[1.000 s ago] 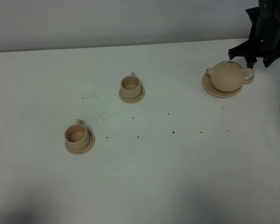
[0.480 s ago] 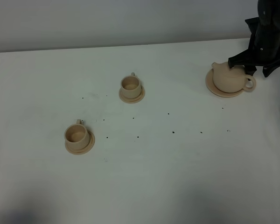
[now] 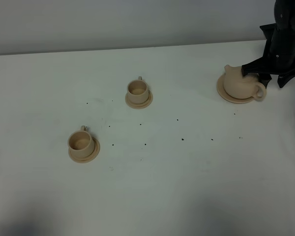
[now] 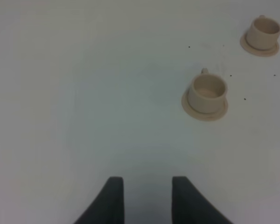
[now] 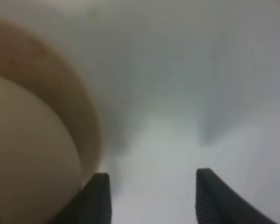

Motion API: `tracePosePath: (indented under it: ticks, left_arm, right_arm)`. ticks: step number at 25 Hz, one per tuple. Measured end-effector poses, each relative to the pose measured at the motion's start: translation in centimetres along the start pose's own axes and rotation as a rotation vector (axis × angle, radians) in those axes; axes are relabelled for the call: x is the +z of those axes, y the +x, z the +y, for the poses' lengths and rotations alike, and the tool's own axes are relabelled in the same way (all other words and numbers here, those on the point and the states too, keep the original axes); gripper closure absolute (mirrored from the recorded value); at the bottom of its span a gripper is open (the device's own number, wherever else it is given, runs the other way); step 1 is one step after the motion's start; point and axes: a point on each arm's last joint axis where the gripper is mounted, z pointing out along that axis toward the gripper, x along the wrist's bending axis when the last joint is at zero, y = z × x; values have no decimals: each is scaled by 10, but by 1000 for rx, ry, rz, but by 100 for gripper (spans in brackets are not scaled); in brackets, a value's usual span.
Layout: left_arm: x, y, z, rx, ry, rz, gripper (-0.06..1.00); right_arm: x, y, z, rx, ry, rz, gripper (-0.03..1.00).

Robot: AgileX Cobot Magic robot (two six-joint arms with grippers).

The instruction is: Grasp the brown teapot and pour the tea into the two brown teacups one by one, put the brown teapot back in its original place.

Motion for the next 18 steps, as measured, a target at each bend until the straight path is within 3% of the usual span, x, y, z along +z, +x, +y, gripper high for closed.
tracePosePath:
  ticks: [18]
  left_arm:
    - [0, 0, 0, 0, 0, 0, 65]
  right_arm:
    - [-12, 1, -3, -28, -6, -3, 52]
